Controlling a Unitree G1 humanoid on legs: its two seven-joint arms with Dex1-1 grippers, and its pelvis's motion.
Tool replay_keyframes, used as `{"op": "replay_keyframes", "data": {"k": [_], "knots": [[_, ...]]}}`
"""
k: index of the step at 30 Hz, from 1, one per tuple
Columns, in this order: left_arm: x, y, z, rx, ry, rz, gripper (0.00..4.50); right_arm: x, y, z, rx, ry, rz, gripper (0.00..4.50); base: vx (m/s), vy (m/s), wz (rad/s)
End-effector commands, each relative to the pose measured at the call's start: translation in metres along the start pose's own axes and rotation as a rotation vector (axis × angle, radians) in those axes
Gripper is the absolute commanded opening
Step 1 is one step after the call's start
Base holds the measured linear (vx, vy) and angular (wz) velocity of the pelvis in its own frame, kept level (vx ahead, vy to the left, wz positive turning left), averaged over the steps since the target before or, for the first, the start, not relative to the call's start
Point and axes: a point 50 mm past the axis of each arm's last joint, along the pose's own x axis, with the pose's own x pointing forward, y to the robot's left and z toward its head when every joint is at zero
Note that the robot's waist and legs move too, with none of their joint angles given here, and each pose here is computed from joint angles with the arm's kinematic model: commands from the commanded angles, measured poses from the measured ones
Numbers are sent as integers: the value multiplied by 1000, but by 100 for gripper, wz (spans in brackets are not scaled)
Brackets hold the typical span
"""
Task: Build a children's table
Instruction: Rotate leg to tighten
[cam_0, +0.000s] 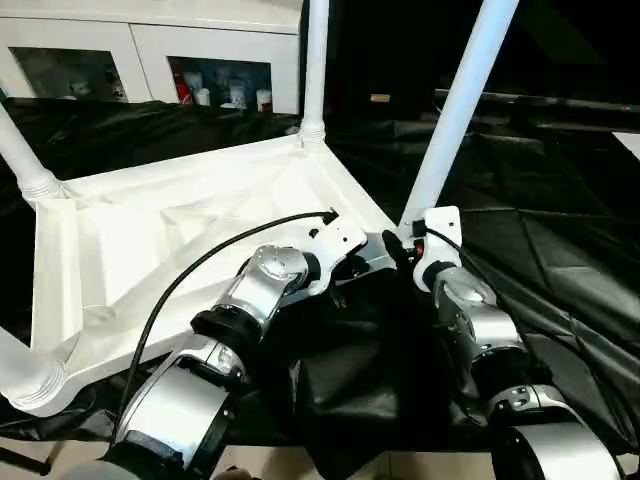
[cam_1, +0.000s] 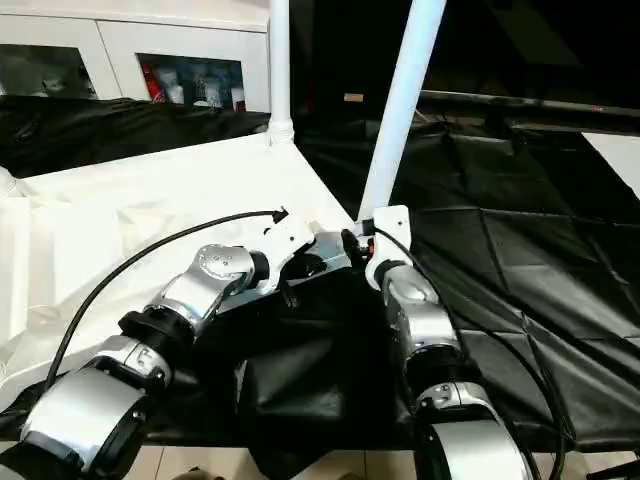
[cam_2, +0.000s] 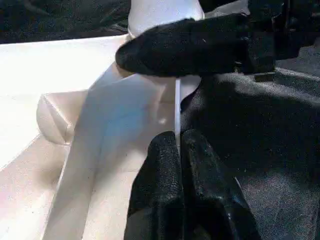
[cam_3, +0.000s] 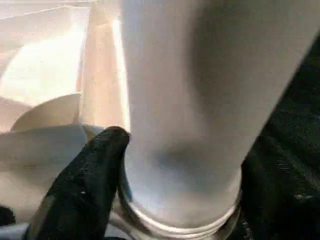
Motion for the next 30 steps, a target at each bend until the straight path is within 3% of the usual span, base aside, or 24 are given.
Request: {"op": "replay_keyframes", "data": {"k": [1, 5, 7, 11, 18, 21, 30], "knots": [[0, -7, -1, 25, -34, -73, 0, -1, 16, -6, -39, 25, 189, 376, 0, 0, 0], [-10, -5, -6, 44, -55, -142, 0, -8, 6, -4, -70, 16, 267, 376, 0, 0, 0], [-23, -2, -12, 66, -60, -206, 0, -18, -8, -2, -62, 7, 366, 376, 0, 0, 0], [-43, 0, -22, 92, -50, -308, 0, -38, -17, -1, -82, 26, 590, 376, 0, 0, 0], [-66, -1, -32, 106, -16, -428, 0, -58, -21, -6, -166, 90, 752, 376, 0, 0, 0], [-69, 2, -33, 104, -15, -417, 0, -58, -21, -6, -142, 81, 743, 376, 0, 0, 0], [-66, -1, -31, 97, -31, -399, 0, -60, -12, -9, -99, 69, 780, 308, 0, 0, 0]]}}
